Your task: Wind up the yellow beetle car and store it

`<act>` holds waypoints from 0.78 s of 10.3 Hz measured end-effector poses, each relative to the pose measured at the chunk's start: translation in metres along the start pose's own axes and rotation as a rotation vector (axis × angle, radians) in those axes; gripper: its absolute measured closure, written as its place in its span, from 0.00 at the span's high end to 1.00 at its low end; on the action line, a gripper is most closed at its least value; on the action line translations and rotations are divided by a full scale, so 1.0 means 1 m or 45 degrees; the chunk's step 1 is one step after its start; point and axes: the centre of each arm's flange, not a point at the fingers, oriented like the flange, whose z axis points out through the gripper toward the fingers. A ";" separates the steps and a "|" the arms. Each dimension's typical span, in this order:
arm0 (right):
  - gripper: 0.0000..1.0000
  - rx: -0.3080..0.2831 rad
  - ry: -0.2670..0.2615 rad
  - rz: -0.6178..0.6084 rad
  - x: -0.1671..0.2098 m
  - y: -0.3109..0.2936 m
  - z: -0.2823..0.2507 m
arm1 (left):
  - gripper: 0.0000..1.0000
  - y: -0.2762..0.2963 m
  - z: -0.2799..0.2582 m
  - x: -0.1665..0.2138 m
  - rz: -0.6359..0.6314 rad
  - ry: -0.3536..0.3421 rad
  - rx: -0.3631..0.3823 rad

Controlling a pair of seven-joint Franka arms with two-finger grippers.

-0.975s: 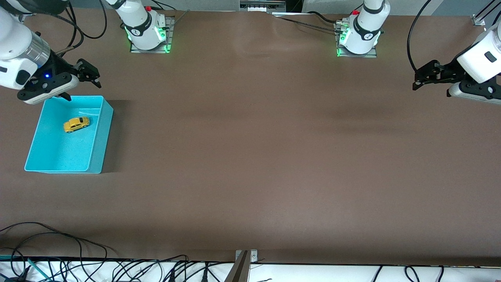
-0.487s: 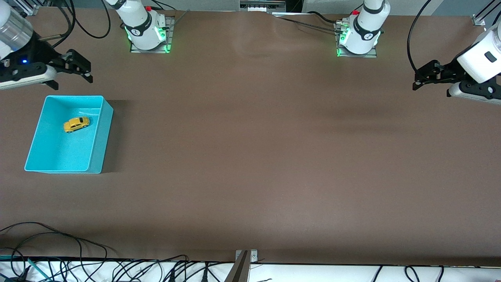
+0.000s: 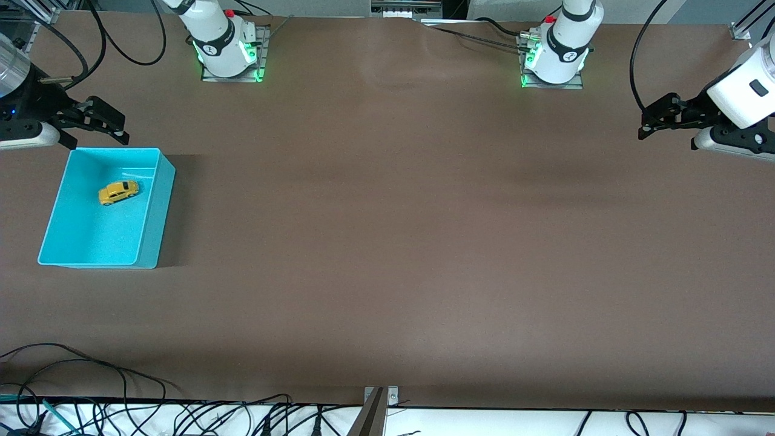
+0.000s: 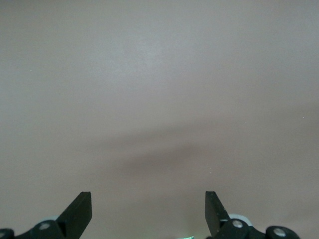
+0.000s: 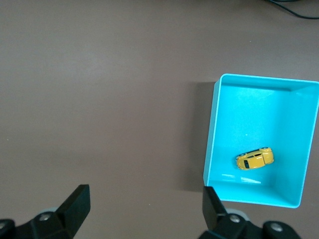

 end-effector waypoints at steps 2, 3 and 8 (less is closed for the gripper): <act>1.00 -0.007 -0.016 0.001 0.003 -0.001 -0.010 | 1.00 0.000 0.000 0.000 0.000 0.000 0.000; 1.00 -0.028 -0.017 0.003 0.005 0.003 -0.012 | 1.00 0.000 0.000 0.000 0.000 0.000 0.000; 1.00 -0.073 -0.035 0.008 0.011 0.015 -0.005 | 1.00 0.000 0.000 0.000 0.000 0.000 0.000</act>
